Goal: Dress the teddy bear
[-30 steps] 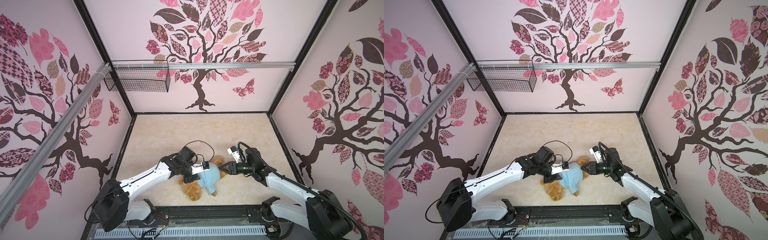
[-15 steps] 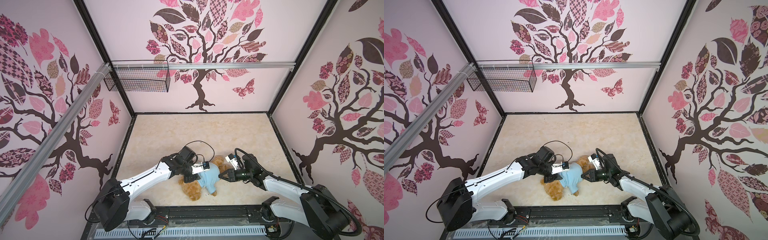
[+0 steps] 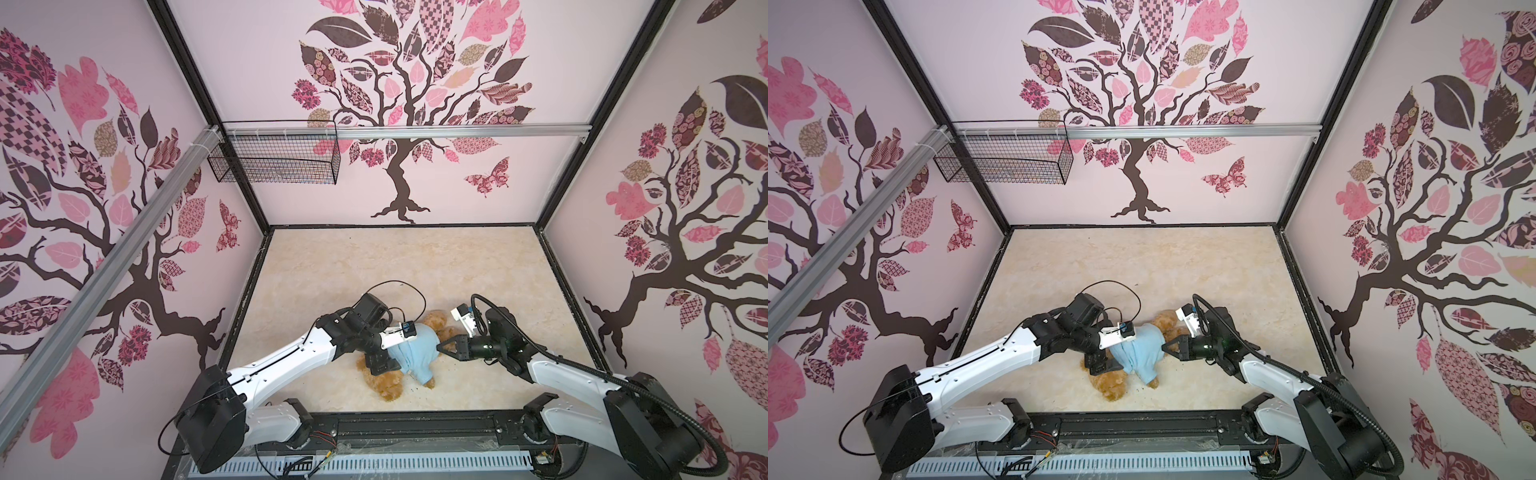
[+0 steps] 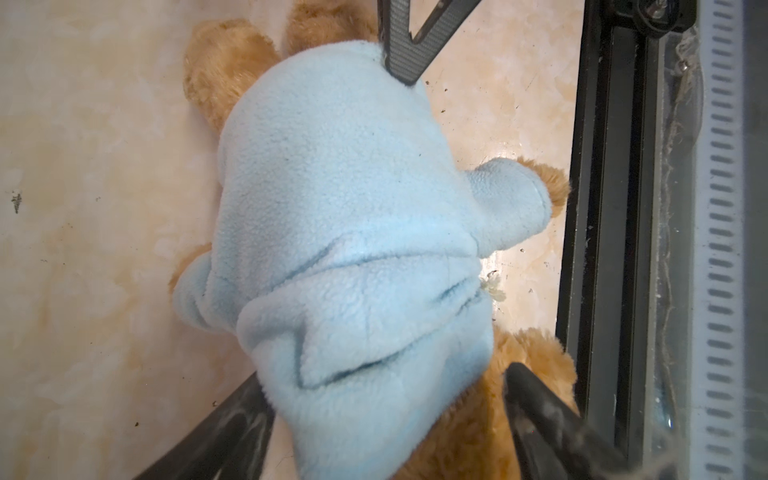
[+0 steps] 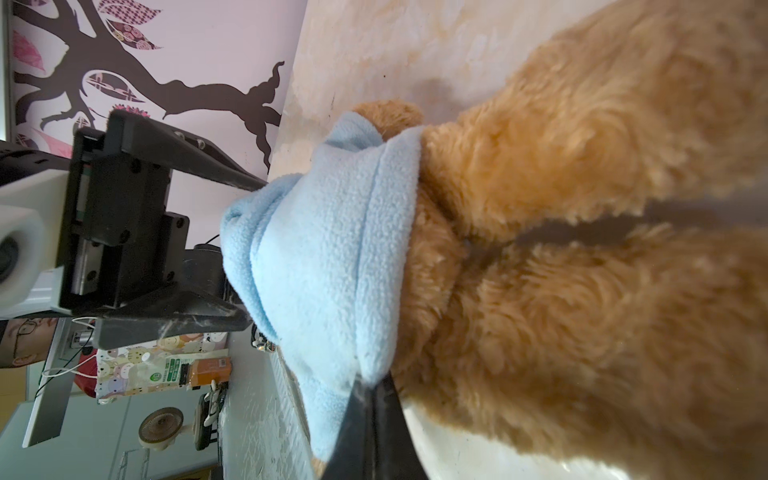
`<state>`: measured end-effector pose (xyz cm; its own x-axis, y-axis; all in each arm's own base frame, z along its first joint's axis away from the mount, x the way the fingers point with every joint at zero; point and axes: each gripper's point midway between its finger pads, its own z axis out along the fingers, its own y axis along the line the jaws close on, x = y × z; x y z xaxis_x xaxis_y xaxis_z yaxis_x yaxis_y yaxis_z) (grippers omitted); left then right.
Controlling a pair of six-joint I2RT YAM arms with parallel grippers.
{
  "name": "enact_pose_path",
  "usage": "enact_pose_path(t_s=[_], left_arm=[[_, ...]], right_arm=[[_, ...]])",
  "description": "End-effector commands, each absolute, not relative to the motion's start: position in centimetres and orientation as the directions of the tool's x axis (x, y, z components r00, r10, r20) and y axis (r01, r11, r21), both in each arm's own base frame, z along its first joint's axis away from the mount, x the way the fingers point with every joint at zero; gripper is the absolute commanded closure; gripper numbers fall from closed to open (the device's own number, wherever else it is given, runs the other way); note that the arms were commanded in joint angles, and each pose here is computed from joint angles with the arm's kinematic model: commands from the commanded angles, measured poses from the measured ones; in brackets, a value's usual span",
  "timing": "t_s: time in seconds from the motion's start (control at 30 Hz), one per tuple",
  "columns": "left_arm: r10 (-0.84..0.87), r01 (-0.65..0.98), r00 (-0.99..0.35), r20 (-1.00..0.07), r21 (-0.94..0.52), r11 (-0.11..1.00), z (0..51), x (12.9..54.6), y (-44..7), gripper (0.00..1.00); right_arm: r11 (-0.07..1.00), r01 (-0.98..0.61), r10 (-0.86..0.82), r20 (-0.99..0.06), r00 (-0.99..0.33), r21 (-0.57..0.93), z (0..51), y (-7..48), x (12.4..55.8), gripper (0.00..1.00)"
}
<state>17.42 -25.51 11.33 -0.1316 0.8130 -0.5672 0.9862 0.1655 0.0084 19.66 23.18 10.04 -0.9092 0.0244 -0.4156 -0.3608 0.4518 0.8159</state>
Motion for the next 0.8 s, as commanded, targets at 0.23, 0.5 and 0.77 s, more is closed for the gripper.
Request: enact_pose_path(t_s=[0.23, 0.5, 0.77], left_arm=[[0.892, 0.978, -0.189, -0.410, 0.001, 0.208, 7.8, 17.9, -24.3, 0.43], [0.915, 0.983, -0.178, -0.362, -0.014, 0.186, 6.8, 17.3, -22.8, 0.83], [0.875, 0.987, -0.161, -0.457, -0.046, 0.157, 8.5, 16.7, -24.0, 0.89]], right_arm=[[0.442, -0.333, 0.091, -0.411, -0.907, 0.833, 11.1, 21.6, 20.8, 1.00], [0.605, -0.191, 0.175, -0.363, -0.915, 0.773, 7.0, 18.2, 22.8, 1.00], [0.664, -0.208, 0.216, -0.450, -0.866, 0.718, 7.2, 17.2, 24.7, 1.00]])
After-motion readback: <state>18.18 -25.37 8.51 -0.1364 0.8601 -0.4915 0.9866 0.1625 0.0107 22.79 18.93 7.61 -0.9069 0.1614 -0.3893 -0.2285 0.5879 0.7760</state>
